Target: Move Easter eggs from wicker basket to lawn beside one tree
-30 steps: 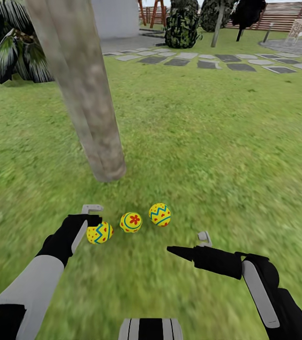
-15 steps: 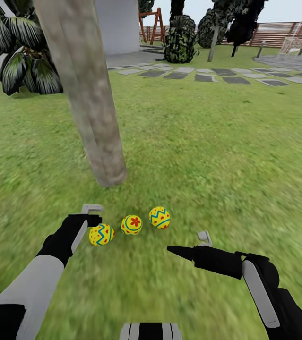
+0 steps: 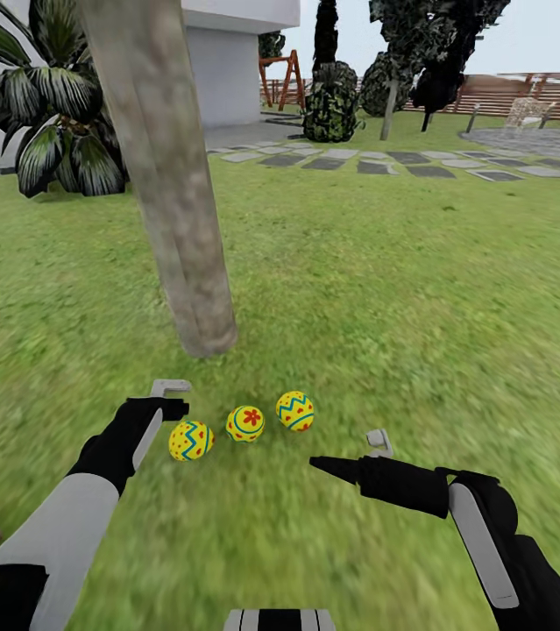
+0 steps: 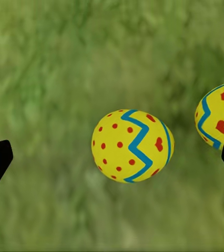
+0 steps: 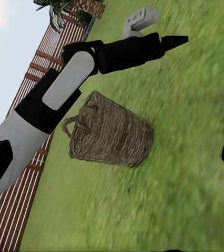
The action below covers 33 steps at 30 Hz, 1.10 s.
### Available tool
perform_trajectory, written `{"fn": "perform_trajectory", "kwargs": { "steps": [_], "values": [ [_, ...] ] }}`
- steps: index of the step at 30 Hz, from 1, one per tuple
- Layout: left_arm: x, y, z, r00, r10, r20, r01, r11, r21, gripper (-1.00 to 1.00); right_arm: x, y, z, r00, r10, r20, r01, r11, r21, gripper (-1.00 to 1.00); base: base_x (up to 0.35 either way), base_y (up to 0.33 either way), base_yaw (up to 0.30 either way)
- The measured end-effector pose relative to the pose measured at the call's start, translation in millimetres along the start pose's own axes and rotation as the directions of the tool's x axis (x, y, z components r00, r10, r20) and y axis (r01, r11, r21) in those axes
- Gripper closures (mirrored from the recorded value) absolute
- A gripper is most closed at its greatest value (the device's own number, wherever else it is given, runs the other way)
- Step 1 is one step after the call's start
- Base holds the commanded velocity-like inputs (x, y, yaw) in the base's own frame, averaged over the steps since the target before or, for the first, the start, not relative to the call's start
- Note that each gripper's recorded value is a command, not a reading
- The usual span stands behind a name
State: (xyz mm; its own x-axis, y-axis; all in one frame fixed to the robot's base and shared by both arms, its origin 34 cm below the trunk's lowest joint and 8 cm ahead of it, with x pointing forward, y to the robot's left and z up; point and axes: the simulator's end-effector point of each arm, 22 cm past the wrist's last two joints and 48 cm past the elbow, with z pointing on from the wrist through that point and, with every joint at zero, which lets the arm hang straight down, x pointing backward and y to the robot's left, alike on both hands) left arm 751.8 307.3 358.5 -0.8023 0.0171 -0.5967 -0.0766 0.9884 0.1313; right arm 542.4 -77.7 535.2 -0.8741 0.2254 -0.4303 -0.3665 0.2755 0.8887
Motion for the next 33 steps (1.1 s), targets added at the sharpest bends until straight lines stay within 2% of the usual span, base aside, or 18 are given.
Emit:
{"fn": "perform_trajectory", "kwargs": {
  "steps": [33],
  "values": [
    [-66.2, 11.0, -67.0, 0.991, -0.016, 0.132, 0.017, 1.0, -0.004, -1.0, -21.0, 60.8, -13.6, 0.991, -0.127, 0.039, 0.128, 0.991, -0.026, -1.0, 0.0, 0.0, 0.0]
  ]
}}
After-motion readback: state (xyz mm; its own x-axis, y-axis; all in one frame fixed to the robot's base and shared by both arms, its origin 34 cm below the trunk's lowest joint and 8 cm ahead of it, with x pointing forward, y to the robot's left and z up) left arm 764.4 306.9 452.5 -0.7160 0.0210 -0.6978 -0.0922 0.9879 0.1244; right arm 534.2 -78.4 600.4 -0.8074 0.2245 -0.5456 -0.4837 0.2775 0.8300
